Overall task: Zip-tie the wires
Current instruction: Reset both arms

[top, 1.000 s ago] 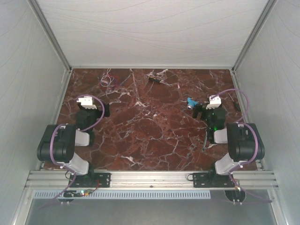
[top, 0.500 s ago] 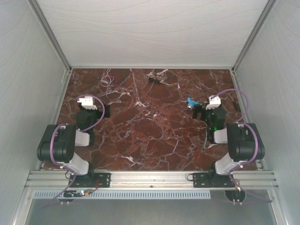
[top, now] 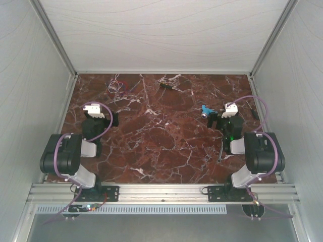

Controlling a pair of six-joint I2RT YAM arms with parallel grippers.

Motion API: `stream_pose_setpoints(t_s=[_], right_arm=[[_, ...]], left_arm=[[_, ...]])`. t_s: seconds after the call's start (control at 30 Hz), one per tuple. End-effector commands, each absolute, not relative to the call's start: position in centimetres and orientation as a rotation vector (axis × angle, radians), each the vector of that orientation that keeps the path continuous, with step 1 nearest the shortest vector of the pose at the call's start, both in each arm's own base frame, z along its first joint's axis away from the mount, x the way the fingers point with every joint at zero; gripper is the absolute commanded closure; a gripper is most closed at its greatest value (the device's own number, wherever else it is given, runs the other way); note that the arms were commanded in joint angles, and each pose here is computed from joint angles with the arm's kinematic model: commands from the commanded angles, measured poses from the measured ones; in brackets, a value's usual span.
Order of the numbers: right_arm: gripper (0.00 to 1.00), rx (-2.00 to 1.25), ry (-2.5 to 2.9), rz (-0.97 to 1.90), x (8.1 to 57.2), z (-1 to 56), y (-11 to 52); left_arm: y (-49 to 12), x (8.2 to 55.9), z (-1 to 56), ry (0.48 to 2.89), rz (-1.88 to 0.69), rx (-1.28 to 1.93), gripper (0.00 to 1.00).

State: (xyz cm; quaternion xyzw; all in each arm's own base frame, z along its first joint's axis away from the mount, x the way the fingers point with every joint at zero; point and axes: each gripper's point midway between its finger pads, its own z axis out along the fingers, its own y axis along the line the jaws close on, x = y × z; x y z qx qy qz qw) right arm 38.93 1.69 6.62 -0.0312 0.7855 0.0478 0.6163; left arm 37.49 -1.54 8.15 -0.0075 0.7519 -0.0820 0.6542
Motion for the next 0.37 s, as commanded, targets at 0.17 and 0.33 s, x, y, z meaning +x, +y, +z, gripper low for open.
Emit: stream_pose_setpoints(t_s=[0.17,0.33], right_arm=[[0.02,-0.067,1.783,0.116,39.21,7.27,1.75],[0.02,-0.067,1.781,0.116,39.25,7.35,1.75]], left_arm=[[-1.74,37.91,9.43,1.656,-0.194,0.0,0.0],[-1.75,37.91,9.47,1.655,-0.195,0.0,0.0]])
